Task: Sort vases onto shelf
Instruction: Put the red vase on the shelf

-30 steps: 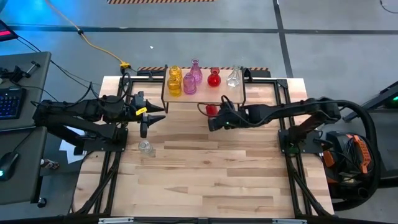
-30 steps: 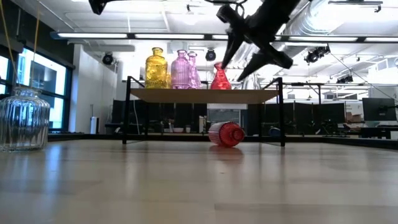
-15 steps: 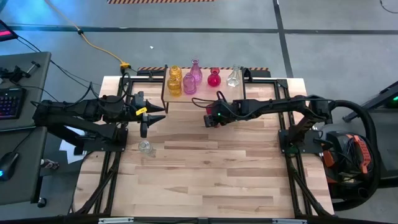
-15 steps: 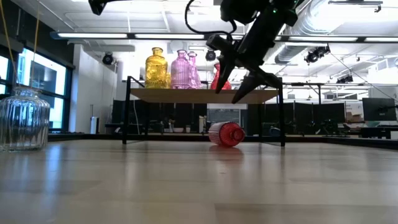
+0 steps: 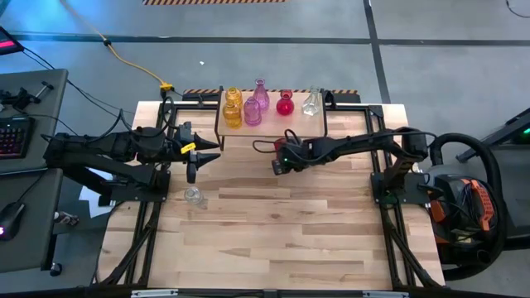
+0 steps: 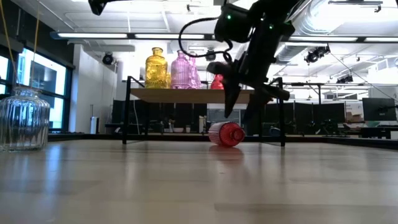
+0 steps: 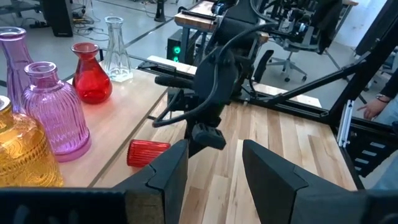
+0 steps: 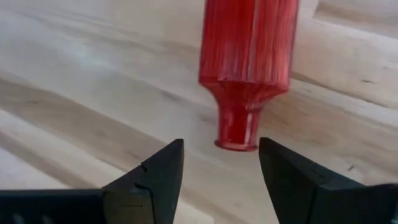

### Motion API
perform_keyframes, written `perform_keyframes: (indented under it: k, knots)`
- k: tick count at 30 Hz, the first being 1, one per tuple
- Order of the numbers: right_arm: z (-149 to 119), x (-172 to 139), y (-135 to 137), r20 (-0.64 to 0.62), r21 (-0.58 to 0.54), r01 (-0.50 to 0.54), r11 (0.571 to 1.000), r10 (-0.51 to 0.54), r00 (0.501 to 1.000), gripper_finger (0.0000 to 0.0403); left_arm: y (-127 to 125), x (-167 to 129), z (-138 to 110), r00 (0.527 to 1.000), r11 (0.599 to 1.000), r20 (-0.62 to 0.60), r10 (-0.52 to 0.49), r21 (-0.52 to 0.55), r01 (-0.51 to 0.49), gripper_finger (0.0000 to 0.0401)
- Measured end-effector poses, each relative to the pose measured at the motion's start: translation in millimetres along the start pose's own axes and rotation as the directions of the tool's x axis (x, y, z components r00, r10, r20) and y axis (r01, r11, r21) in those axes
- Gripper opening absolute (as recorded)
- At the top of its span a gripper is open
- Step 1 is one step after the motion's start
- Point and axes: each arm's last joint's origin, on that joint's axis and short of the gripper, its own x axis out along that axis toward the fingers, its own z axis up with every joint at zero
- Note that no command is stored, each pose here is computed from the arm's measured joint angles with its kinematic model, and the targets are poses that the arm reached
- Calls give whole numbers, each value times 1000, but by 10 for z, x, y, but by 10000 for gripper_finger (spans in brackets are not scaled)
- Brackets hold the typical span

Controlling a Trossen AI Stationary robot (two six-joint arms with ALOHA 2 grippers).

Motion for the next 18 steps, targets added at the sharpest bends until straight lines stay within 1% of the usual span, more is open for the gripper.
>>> perform_keyframes:
  k: [6, 12, 18]
  knots:
    - [-18, 122, -14, 3, -28, 41, 999, -41, 999, 193, -1, 0, 0, 1000, 1000, 0, -1, 0, 1, 145]
    - [-3, 152, -26, 72, -32, 85, 996, -82, 994, 193, 0, -1, -1, 1000, 1000, -1, 0, 1, 0, 145]
    - [-5, 210, -33, 63, -69, 95, 993, -91, 994, 193, 0, -1, -3, 1000, 1000, -3, 0, 1, 0, 145]
